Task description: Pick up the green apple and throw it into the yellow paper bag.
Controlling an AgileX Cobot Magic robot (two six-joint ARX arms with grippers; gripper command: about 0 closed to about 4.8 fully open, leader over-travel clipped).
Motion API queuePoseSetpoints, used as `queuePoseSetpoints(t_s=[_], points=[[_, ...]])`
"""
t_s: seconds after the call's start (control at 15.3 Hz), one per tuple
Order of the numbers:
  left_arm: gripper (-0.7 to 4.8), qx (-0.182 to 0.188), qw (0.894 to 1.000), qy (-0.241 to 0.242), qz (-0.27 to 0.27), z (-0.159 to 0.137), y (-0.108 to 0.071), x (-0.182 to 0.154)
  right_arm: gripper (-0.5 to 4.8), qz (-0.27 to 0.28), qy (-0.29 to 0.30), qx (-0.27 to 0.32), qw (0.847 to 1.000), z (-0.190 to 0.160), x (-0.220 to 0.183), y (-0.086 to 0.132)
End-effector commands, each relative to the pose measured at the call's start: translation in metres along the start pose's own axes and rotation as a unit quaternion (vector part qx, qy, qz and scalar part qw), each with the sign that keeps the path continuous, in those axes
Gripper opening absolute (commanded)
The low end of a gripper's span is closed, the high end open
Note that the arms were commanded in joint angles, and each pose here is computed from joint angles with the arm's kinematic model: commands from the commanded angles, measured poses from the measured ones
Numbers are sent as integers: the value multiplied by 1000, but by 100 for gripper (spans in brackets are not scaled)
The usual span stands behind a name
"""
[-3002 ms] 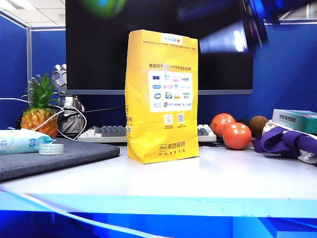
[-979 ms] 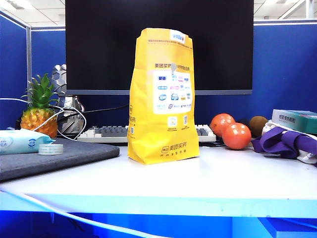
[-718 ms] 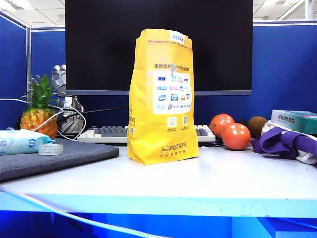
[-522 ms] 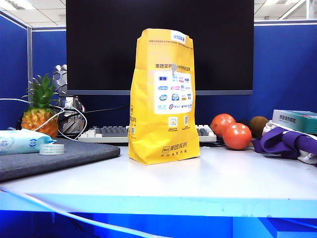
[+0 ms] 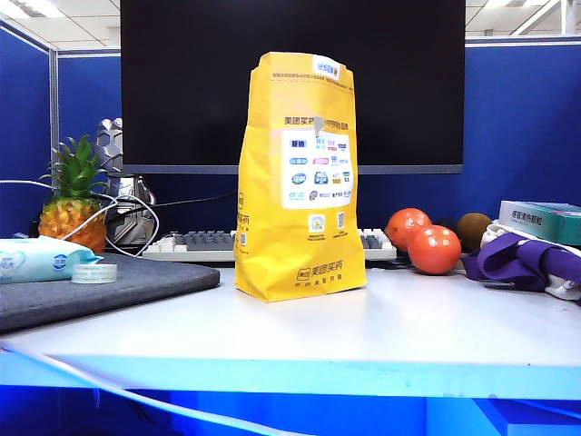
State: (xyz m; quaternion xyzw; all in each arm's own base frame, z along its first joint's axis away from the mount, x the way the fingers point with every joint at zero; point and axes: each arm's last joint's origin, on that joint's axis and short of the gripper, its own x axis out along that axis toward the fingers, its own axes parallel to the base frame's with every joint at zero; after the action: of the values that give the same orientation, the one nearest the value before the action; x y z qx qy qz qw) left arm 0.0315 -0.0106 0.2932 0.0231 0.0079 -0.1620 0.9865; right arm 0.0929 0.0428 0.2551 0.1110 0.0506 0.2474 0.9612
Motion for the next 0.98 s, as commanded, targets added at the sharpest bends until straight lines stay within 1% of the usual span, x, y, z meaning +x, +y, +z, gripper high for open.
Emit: queuePoseSetpoints(t_s=[0.07, 0.13, 0.26, 0.39, 0.52, 0.59, 0.65, 0.72, 0.85, 0.98], points=[[479, -5, 1000, -8, -3, 2, 0, 0, 479, 2, -11, 1, 1000, 3, 0, 1], [479, -5, 1000, -8, -3, 2, 0, 0, 479, 3, -11, 1, 1000, 3, 0, 1], [479, -5, 1000, -7, -8, -4, -1, 3, 479, 7, -19, 0, 1000, -10, -4, -2], [479, -5, 1000, -8, -5, -19, -1, 10, 479, 3, -7, 1, 1000, -32, -4, -7], [479, -5, 1000, -22, 1, -41, -2, 27, 479, -1, 1, 2, 1000, -60, -6, -14], [479, -5, 999, -37, -11, -49, -3, 35, 479, -2, 8, 3, 1000, -70, -7, -16], [479, -4, 998, -54, -10, -53, -3, 39, 479, -3, 7, 3, 1000, -75, -8, -18], [479, -4, 996, -92, -9, -58, -3, 45, 479, -6, 17, 4, 1000, -82, -6, -20], [479, -3, 990, -144, -7, -63, -4, 50, 479, -9, 29, 5, 1000, -89, -4, -22], [479, -3, 987, -162, -6, -70, -4, 53, 479, -11, 39, 6, 999, -96, -3, -23]])
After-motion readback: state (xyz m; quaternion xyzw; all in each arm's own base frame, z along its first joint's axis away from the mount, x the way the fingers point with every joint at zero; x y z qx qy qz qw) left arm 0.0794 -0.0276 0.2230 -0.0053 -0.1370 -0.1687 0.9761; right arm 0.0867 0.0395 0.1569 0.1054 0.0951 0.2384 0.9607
